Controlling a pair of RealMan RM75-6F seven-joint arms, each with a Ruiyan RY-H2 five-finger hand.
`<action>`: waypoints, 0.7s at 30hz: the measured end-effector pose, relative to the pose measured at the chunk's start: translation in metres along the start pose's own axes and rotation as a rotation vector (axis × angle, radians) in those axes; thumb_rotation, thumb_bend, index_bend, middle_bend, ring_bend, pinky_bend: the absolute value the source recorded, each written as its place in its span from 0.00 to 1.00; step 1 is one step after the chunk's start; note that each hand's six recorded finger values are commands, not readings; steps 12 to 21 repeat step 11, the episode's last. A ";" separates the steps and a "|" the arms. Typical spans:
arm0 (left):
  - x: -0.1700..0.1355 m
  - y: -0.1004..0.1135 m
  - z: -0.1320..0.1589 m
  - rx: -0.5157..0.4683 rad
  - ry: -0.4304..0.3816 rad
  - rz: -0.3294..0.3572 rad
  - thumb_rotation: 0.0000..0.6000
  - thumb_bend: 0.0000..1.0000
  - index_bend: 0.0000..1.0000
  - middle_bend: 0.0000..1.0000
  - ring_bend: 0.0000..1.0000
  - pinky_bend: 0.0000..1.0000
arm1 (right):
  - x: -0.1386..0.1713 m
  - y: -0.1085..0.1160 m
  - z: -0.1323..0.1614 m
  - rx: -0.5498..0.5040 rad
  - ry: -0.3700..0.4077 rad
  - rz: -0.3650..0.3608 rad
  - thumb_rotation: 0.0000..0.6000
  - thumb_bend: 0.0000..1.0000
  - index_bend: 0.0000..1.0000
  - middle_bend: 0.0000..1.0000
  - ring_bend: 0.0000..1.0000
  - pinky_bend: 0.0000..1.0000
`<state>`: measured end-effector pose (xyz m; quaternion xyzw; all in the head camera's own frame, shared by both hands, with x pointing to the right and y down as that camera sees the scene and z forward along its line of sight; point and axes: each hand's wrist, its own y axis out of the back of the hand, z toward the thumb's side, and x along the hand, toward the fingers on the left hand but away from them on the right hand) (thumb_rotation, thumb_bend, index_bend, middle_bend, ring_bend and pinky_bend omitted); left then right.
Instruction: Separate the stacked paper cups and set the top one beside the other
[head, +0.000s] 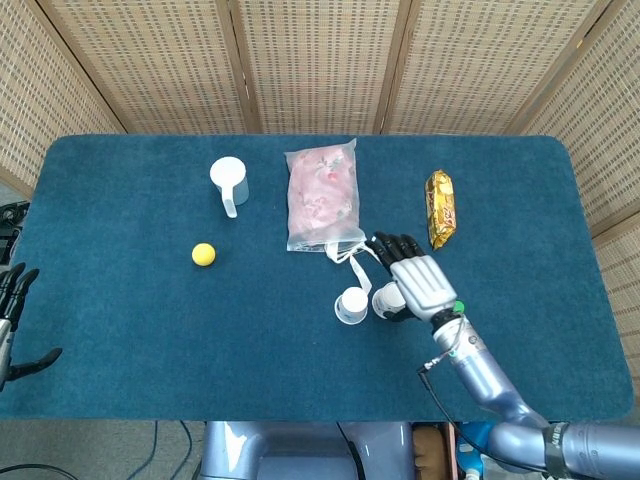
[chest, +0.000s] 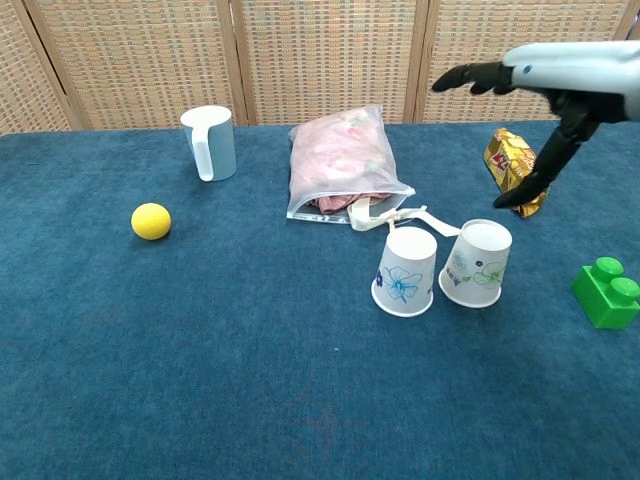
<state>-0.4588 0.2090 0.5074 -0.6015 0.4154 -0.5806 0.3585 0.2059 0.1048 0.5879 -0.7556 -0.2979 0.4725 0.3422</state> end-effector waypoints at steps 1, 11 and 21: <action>0.000 -0.001 0.000 0.001 -0.001 -0.001 1.00 0.12 0.00 0.00 0.00 0.00 | 0.005 0.005 -0.004 0.020 0.005 -0.029 1.00 0.00 0.00 0.00 0.00 0.00; -0.002 -0.005 0.005 0.016 -0.009 0.002 1.00 0.12 0.00 0.00 0.00 0.00 | 0.095 0.032 -0.099 0.236 -0.080 -0.324 1.00 0.00 0.00 0.00 0.00 0.00; -0.002 -0.005 0.005 0.016 -0.009 0.002 1.00 0.12 0.00 0.00 0.00 0.00 | 0.095 0.032 -0.099 0.236 -0.080 -0.324 1.00 0.00 0.00 0.00 0.00 0.00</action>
